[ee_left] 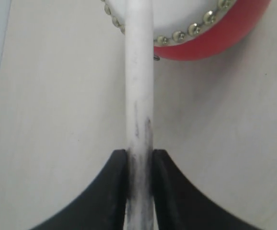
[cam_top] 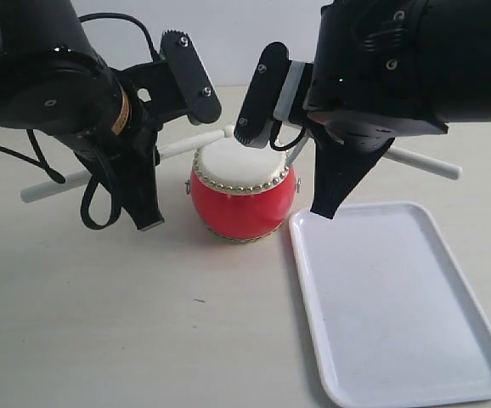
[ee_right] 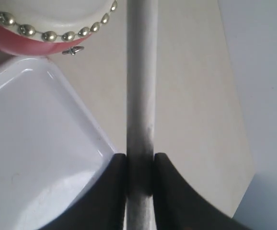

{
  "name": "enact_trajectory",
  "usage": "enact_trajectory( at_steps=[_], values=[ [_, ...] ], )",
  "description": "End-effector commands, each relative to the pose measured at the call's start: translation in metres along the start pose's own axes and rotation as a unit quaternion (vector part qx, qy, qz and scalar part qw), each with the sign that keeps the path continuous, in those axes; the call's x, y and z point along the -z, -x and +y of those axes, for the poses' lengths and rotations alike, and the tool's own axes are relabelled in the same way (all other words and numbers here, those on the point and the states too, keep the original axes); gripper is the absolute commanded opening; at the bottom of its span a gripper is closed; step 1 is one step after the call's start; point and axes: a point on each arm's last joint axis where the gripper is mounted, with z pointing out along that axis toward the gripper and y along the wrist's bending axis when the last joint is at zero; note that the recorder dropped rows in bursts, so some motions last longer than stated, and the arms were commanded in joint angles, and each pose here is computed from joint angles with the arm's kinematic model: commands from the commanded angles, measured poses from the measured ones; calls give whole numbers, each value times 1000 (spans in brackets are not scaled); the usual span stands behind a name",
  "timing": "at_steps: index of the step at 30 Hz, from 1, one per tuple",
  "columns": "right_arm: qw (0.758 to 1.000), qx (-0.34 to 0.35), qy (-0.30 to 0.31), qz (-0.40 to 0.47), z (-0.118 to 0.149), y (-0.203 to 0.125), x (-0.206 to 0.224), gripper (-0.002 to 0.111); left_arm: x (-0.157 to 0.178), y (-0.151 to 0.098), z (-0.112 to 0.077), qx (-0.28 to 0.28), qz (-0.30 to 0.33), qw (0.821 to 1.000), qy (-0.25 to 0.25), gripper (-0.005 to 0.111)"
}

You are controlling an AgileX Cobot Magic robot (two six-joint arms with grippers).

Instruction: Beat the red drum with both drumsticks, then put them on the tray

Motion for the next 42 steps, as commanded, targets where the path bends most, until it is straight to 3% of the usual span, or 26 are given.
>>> enact_trajectory(
  at_steps=[1, 6, 15, 20, 26, 32, 37, 42],
  values=[
    [1000, -9, -5, 0, -1, -1, -2, 0, 7, 9, 5, 19, -28, 999, 9, 0],
    [1000, -16, -5, -1, -1, -1, -2, 0, -6, 6, -1, 2, 18, 1000, 3, 0],
    [1000, -14, -13, -5, -2, 0, -1, 0, -65, -5, -29, -63, 162, 984, -26, 0],
    [1000, 2, 9, -6, 3, 1, -4, 0, -50, -2, -12, -25, 135, 990, 33, 0],
    [996, 51, 58, 36, 30, 5, -29, 0, -1, -5, 11, 14, 72, 995, 61, 0],
    [995, 64, 43, 67, 37, 5, -44, 0, 24, -10, 21, 34, 40, 996, 73, 0],
    [998, 23, 7, 59, 24, 3, -34, 0, 6, -6, 13, 23, 59, 996, 60, 0],
    [999, -47, -11, 24, 1, -3, -6, 0, -58, 7, -17, -24, 88, 996, 20, 0]
  ],
)
